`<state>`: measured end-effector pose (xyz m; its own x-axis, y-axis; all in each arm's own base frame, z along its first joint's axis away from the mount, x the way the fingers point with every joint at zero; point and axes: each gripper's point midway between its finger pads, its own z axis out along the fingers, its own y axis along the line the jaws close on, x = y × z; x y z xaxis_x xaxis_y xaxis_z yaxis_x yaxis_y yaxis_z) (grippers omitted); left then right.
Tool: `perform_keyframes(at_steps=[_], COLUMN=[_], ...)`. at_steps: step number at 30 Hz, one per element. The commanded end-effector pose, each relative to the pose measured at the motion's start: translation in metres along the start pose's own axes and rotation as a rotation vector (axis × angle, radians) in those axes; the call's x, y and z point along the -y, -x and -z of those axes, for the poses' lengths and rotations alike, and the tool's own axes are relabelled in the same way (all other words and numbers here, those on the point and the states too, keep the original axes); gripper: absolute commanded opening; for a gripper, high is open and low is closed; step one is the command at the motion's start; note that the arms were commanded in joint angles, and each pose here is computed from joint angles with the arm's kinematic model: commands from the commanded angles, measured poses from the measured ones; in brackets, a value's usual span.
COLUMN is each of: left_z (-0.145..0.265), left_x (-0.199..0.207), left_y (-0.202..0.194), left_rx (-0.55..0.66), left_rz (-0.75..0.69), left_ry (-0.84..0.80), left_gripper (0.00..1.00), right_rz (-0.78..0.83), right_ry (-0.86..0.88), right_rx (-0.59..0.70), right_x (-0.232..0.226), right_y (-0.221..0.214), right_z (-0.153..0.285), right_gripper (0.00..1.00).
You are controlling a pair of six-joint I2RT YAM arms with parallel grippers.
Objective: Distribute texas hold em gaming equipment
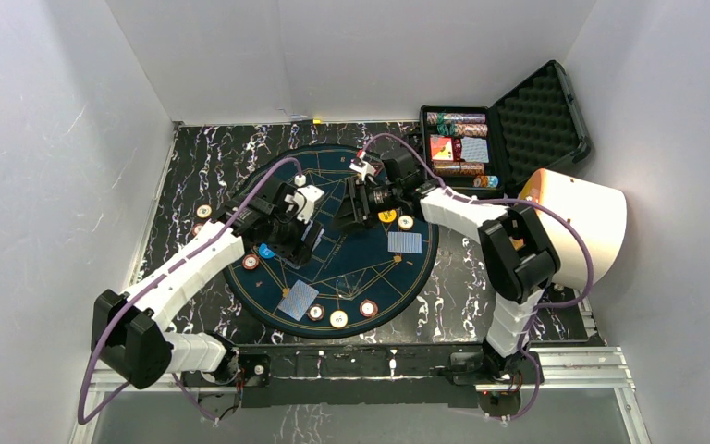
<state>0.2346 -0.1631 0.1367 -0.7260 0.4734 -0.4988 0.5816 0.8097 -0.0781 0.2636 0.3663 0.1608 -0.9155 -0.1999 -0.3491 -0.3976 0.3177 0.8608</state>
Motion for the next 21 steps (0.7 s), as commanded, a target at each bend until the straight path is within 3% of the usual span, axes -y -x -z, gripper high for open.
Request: perform_keyframes(at_steps=[1, 12, 21], left_z=[0.007, 0.006, 0.004], left_x=[0.008, 0.012, 0.016], left_y=[0.006, 0.0, -0.004], left_rx=[0.033, 0.023, 0.013], left_rz=[-0.061, -0.082, -0.081], left_ry=[-0.024, -0.042, -0.06], left_gripper=[0.0, 0.0, 0.0], right_rz=[0.052, 0.075, 0.085], right_ry=[0.138, 0.151, 0.141], right_rx=[-0.002, -0.035, -0.061], right_x=[-0.026, -0.033, -0.034], right_y=[0.015, 0.006, 0.007], right_z=[-0.007, -0.024, -0.028], right_gripper=[0.79, 0.78, 0.6])
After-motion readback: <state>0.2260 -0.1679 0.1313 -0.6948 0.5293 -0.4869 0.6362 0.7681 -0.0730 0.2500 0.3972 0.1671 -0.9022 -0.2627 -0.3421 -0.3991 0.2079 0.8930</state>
